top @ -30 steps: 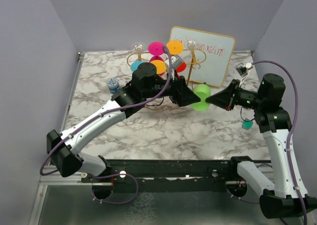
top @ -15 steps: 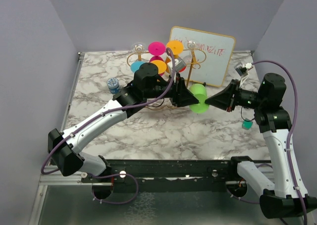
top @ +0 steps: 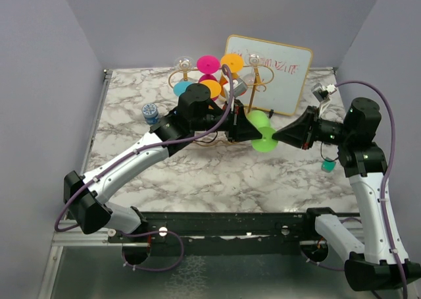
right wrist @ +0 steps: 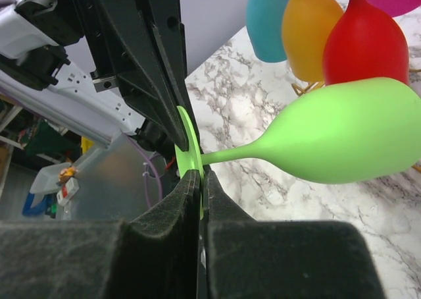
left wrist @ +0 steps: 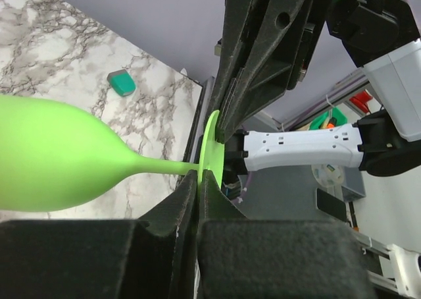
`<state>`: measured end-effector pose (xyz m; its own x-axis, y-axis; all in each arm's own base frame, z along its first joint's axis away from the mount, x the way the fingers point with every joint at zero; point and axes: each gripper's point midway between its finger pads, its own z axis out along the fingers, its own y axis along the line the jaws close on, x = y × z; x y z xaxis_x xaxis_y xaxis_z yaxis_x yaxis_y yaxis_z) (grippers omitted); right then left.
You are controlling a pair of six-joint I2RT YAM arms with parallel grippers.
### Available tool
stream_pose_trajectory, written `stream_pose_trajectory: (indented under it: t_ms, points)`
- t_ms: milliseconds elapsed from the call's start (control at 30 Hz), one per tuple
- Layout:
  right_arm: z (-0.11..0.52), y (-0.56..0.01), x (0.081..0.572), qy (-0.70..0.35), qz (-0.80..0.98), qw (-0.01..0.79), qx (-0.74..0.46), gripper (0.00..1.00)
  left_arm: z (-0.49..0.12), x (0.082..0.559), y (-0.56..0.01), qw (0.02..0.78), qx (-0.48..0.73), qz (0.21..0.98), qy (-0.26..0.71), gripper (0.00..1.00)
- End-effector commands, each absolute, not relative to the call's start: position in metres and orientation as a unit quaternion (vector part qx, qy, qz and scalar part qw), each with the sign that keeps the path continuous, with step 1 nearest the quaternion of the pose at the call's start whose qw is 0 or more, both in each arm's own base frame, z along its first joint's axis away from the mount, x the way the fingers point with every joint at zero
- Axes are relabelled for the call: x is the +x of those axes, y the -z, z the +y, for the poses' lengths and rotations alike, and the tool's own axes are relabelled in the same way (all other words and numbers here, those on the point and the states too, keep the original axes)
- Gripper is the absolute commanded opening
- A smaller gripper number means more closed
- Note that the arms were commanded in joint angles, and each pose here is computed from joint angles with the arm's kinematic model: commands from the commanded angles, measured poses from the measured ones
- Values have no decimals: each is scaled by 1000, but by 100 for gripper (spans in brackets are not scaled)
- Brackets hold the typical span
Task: Take the wine glass off the wine glass rack
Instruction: Place the wine glass at the center of the board.
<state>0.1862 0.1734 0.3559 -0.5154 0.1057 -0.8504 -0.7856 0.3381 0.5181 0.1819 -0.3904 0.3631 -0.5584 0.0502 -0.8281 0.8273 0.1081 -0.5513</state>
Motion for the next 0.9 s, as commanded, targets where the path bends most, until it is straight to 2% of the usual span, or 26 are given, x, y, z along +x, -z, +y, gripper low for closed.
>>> stream_pose_trajectory:
  t_ms: [0, 33, 67, 100, 133, 233, 433, 667, 867]
  points:
    - [174, -356, 187, -521, 699, 429, -236, 17, -392, 180, -368, 341, 345, 650, 585, 0]
    - [173, -355, 188, -522, 701, 427, -234, 29, -392, 181, -367, 343, 344, 651, 583, 0]
    - [173, -355, 188, -522, 702, 426, -231, 48, -392, 182, -367, 346, 342, 652, 581, 0]
    - [173, -355, 188, -522, 703, 425, -229, 60, -392, 182, -366, 348, 342, 652, 581, 0]
    - [173, -355, 188, -523, 703, 424, -228, 65, -392, 182, -366, 348, 342, 651, 581, 0]
    - [173, -356, 191, -520, 708, 425, -218, 68, -391, 181, -365, 348, 343, 649, 583, 0]
    - [152, -349, 226, -445, 778, 432, -102, 89, -388, 170, -361, 344, 366, 629, 593, 0]
    - [127, -315, 259, -369, 850, 377, 17, 92, -385, 139, -343, 354, 444, 584, 580, 0]
    - [131, -291, 269, -382, 857, 343, 35, 92, -378, 104, -348, 382, 525, 502, 572, 0]
